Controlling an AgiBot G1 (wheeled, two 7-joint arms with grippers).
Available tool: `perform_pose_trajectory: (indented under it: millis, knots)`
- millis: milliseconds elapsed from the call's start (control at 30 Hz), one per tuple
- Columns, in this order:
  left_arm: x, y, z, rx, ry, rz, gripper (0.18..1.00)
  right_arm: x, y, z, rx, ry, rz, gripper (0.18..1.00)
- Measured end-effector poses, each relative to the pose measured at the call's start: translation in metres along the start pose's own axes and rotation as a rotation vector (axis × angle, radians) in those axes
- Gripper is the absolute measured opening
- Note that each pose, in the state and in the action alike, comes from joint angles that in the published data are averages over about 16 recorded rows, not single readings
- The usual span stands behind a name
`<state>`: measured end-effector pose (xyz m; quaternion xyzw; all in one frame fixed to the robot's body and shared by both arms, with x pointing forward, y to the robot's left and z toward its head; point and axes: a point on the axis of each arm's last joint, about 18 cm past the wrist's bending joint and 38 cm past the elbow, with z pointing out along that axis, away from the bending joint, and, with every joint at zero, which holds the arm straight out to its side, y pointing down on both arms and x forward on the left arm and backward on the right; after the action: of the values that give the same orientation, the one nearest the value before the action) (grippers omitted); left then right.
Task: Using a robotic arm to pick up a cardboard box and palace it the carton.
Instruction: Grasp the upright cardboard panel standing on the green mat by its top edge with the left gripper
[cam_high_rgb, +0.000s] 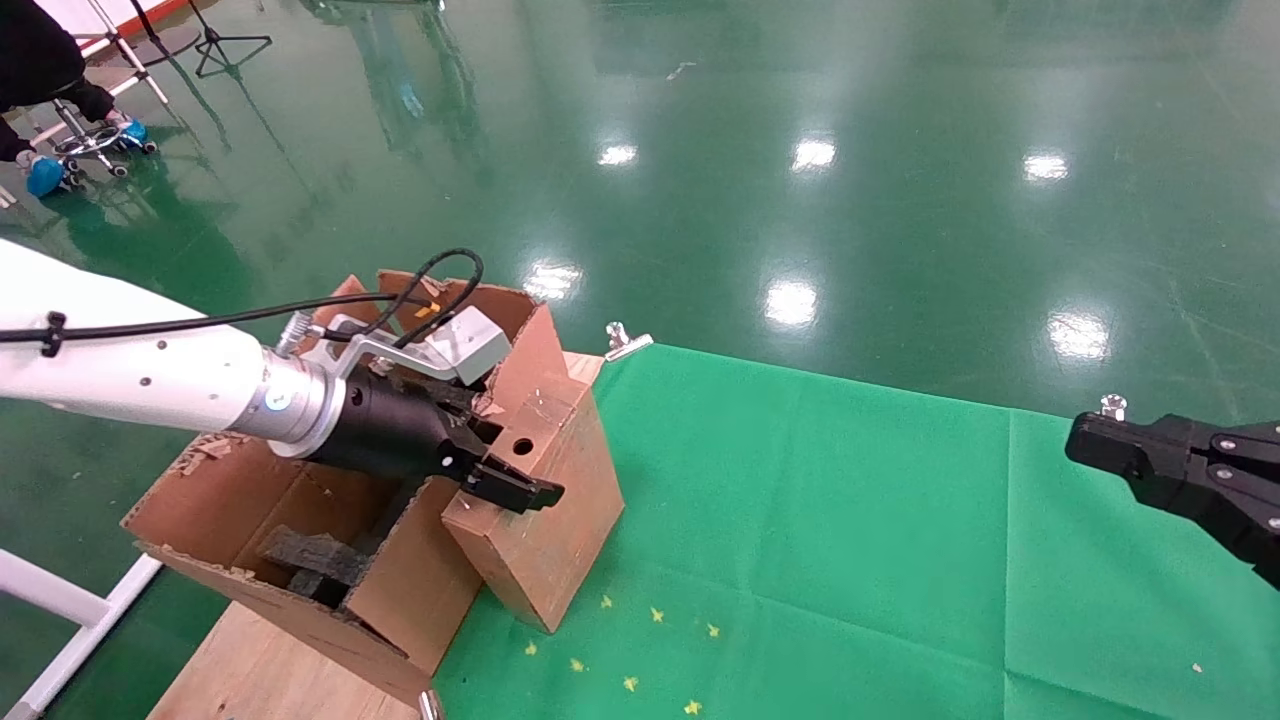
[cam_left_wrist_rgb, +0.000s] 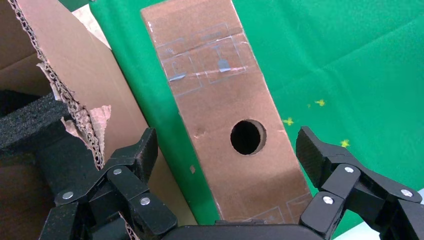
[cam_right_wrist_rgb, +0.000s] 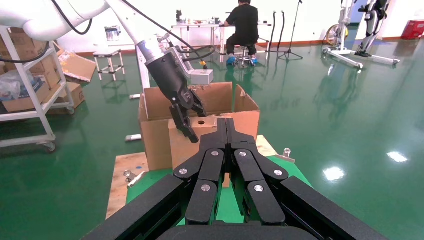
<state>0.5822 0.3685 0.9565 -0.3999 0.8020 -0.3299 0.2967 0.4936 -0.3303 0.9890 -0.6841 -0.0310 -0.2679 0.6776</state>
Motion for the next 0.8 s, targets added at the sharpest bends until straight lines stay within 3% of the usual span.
perform_pose_trajectory:
  millis: [400,800]
  knots:
    - [-0.0002,-0.0005,-0.0007,0.003,0.000,-0.001,0.974,0.0000,0.0000,0.0000,0.000,0.000,0.000,0.232]
    - [-0.0005,-0.0008,-0.0015,0.003,0.000,-0.002,0.833,0.0000,0.0000,0.0000,0.000,0.000,0.000,0.403]
